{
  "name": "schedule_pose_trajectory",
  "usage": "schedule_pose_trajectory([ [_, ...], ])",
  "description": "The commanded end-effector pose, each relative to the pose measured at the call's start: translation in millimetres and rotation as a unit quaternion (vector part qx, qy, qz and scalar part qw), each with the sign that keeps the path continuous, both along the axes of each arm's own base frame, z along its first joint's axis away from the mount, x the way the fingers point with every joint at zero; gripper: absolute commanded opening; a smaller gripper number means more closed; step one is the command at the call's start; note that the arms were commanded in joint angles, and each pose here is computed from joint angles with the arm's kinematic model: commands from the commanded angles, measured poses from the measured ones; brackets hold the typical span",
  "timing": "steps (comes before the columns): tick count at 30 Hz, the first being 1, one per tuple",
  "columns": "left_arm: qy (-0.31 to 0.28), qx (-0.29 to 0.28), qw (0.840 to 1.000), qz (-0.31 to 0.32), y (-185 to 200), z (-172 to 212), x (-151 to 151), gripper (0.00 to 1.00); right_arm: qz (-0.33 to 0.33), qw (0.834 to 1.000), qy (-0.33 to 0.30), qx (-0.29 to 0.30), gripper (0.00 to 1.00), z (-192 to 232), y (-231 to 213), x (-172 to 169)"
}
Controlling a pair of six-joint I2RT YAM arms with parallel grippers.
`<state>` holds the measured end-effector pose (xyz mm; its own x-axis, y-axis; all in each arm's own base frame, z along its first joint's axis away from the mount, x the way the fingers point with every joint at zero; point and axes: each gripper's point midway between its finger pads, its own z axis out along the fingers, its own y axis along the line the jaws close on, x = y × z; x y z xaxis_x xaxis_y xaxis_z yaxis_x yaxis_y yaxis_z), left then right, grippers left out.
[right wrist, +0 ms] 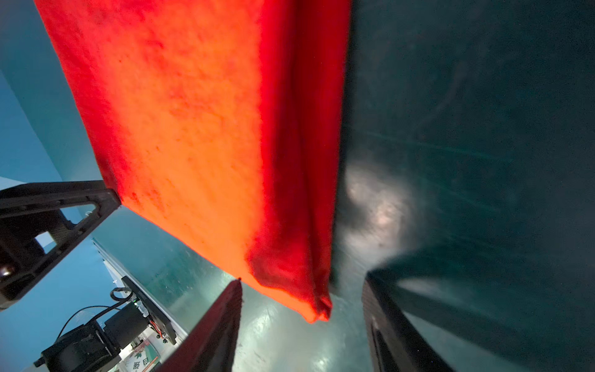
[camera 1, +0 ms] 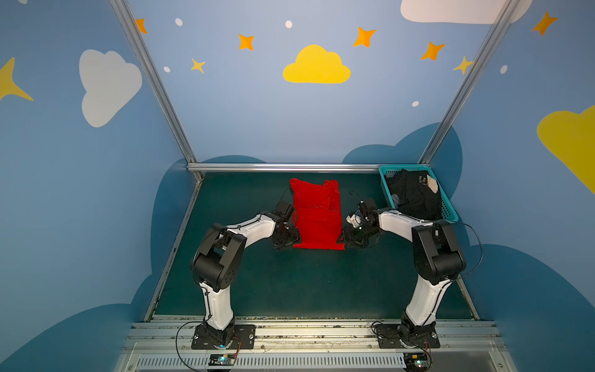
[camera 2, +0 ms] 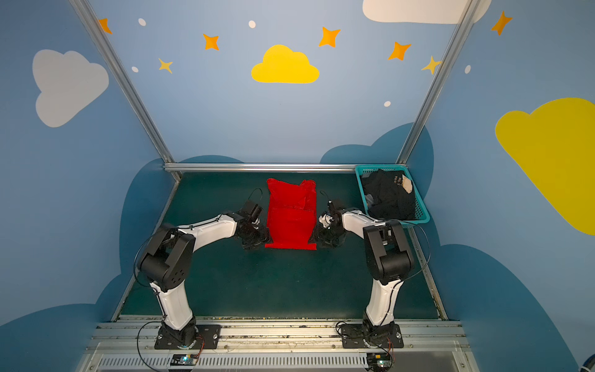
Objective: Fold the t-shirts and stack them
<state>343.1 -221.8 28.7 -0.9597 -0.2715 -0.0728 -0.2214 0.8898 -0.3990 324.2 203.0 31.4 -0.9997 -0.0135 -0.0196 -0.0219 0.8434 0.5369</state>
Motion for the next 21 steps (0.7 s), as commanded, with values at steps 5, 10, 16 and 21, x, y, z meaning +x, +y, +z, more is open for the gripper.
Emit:
schedule_pose_trajectory([
  [5,0.024,-0.013,0.999,0.018,-7,-27,0,0.5,-0.006,0.999,0.039,-0.016,0.47,-23,2,-15],
  [10,0.026,-0.02,0.999,0.02,-10,-28,-1,0.37,-0.009,0.999,0.043,-0.031,0.45,-25,-2,-21],
  [16,0.026,-0.019,0.999,0.02,-10,-27,-2,0.24,-0.011,0.998,0.051,-0.042,0.48,-28,-6,-29],
  [21,0.027,-0.018,0.999,0.02,-10,-28,-3,0.18,-0.013,0.997,0.051,-0.057,0.45,-30,-11,-36],
])
